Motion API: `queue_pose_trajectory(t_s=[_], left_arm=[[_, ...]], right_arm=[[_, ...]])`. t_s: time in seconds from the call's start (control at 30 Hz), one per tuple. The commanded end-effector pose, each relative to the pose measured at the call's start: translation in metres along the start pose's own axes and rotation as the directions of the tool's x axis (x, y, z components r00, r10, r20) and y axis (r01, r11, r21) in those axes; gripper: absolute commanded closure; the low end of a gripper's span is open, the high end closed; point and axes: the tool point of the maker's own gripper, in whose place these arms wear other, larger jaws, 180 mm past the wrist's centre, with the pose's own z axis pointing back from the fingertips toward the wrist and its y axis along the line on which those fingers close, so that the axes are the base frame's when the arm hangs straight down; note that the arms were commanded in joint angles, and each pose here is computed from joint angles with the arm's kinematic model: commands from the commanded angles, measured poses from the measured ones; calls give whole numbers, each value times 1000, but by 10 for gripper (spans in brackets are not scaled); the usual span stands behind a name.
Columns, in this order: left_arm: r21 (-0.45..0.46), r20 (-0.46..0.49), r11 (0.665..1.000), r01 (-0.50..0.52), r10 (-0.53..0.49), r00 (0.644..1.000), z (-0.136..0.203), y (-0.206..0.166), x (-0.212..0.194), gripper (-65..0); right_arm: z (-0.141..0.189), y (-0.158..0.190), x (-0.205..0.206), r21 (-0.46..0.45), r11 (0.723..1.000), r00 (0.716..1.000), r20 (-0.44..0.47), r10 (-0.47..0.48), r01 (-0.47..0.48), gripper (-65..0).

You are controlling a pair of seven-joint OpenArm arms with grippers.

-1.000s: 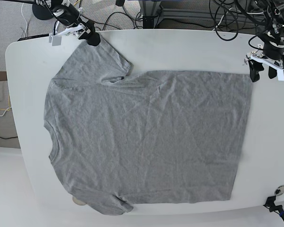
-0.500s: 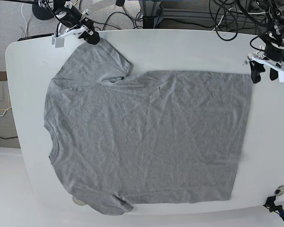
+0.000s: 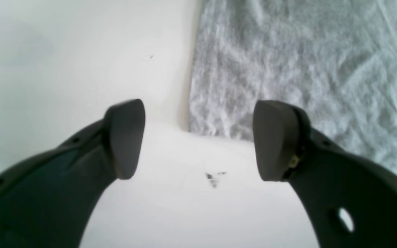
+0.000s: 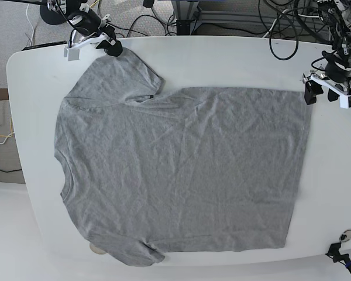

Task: Fold the T-shirt properly
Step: 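Lower both grippers onto the shirt's shoulder corners and grasp them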

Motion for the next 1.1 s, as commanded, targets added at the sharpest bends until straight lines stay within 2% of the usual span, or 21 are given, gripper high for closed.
queue_pose_trajectory(t_s=[0.0,0.17,0.47,0.67,0.93,1.0,1.07], left_arm=[[10,15,1000,-3,3,1000,1,7,4,-476],[15,-37,999,-47,48,998,-6,15,-17,-476],[-66,-83,997,-27,21,996,-23,-15,-28,-473],[-101,-80,995,-19,11,997,-31,-29,-24,-473],[-93,-122,993,-74,63,991,-42,-23,-39,-469],[-92,-121,993,-75,64,991,-42,-22,-39,-413],[-92,-120,993,-75,64,991,-43,-23,-38,-296]], right_arm=[[3,5,3,21,1000,1000,10,8,-8,0],[2,6,3,22,1000,1000,8,7,-8,0],[2,6,3,23,1000,1000,9,8,-8,0],[2,6,3,24,1000,1000,10,7,-7,0],[2,6,4,24,1000,1000,9,8,-9,0],[2,6,4,24,1000,1000,9,8,-9,0],[2,6,4,25,1000,1000,9,9,-9,0]])
